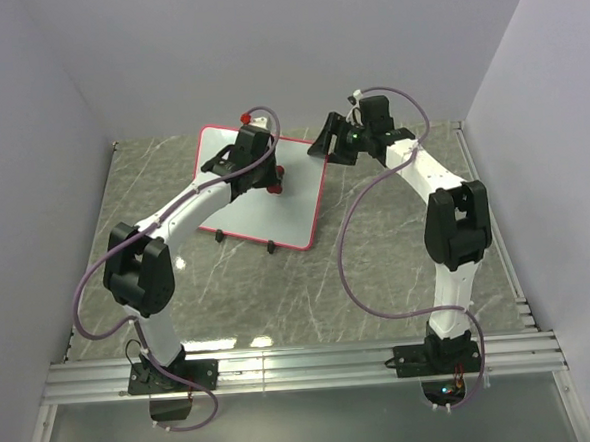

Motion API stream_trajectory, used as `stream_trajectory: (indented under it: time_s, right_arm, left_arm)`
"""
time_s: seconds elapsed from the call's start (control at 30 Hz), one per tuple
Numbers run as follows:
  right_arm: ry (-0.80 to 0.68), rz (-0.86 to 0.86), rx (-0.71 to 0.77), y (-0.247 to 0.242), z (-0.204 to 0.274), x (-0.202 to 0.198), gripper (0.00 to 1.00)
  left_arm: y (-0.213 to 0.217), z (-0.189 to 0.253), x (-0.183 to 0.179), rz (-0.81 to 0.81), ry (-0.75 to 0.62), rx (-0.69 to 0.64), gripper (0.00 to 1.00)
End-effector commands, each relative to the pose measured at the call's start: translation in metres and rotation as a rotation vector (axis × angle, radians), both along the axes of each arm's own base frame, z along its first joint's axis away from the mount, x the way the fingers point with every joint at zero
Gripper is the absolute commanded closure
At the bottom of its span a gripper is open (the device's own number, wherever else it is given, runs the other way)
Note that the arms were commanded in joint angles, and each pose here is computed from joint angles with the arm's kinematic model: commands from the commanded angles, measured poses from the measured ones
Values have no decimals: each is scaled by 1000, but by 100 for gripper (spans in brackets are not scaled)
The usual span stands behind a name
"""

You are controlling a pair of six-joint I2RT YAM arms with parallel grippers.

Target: Erase the whiteboard

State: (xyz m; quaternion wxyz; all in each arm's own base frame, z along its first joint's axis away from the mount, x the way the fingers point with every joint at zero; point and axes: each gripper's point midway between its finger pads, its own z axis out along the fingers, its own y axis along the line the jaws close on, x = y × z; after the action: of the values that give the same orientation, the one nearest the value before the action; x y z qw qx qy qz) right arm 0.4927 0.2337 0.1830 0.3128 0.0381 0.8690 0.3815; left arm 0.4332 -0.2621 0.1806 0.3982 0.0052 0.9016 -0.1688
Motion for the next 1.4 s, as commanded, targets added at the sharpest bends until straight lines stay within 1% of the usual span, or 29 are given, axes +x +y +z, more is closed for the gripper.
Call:
stream_trajectory:
  time_s: [0.0, 0.03, 0.2, 0.23, 0.3, 0.33, 0.4, 0.5, 0.53, 0.57, 0.6, 0.77, 0.87, 0.97, 1.03, 1.07, 1.13, 1.17, 1.27, 1.37]
  right_arm:
    - [-48, 13, 5, -2, 18, 8, 28]
    - [-48, 22, 9, -1, 16, 8, 33]
    - [-48, 44, 22, 1, 9, 0, 48]
    - [-47, 49, 23, 2, 8, -2, 54]
    - [-42, 59, 19, 2, 6, -3, 57]
    - [-29, 62, 12, 0, 2, -5, 64]
    - [-35, 78, 1, 1, 2, -6, 68]
    - [-27, 84, -13, -2, -1, -8, 79]
    - [-25, 88, -9, -3, -1, -9, 90]
    - [-20, 89, -7, -4, -2, -9, 94]
    - [-21, 92, -7, -3, -1, -10, 99]
    - [-32, 116, -13, -4, -2, -16, 100]
    - [-25, 120, -25, -5, -5, -19, 100]
    - [-30, 118, -30, -7, -3, -21, 100]
    - [-35, 114, -31, -9, -1, -22, 100]
    - [-36, 118, -31, -8, -1, -23, 100]
    - [-34, 113, -37, -11, -2, -24, 100]
    - [-38, 113, -39, -11, -2, -25, 100]
    - [-39, 112, -40, -13, -2, -27, 100]
    - [-41, 104, -39, -15, 1, -27, 100]
  left_arm:
    - [-13, 25, 12, -38, -78, -38, 100]
    - [-15, 24, 13, -41, -76, -40, 100]
    - [-22, 16, 17, -60, -66, -46, 100]
    - [-24, 16, 19, -61, -73, -52, 100]
    - [-25, 12, 20, -65, -73, -48, 100]
    - [-25, 11, 22, -62, -76, -46, 100]
    - [-26, 6, 24, -66, -72, -37, 100]
    - [-27, -1, 25, -64, -64, -30, 100]
    - [-27, -3, 26, -63, -62, -30, 100]
    - [-27, -5, 27, -60, -63, -32, 100]
    - [-28, -5, 26, -57, -62, -36, 100]
    - [-32, -10, 29, -60, -62, -43, 100]
    - [-25, -18, 30, -28, -57, -19, 100]
    - [0, -34, 36, 38, -40, 33, 100]
    - [16, -39, 40, 64, -33, 32, 100]
    - [36, -46, 44, 99, -20, 35, 100]
    - [56, -52, 48, 127, -10, 31, 100]
    - [77, -55, 54, 168, -5, 36, 100]
    - [107, -60, 63, 220, -2, 56, 100]
    - [118, -62, 67, 231, -5, 86, 100]
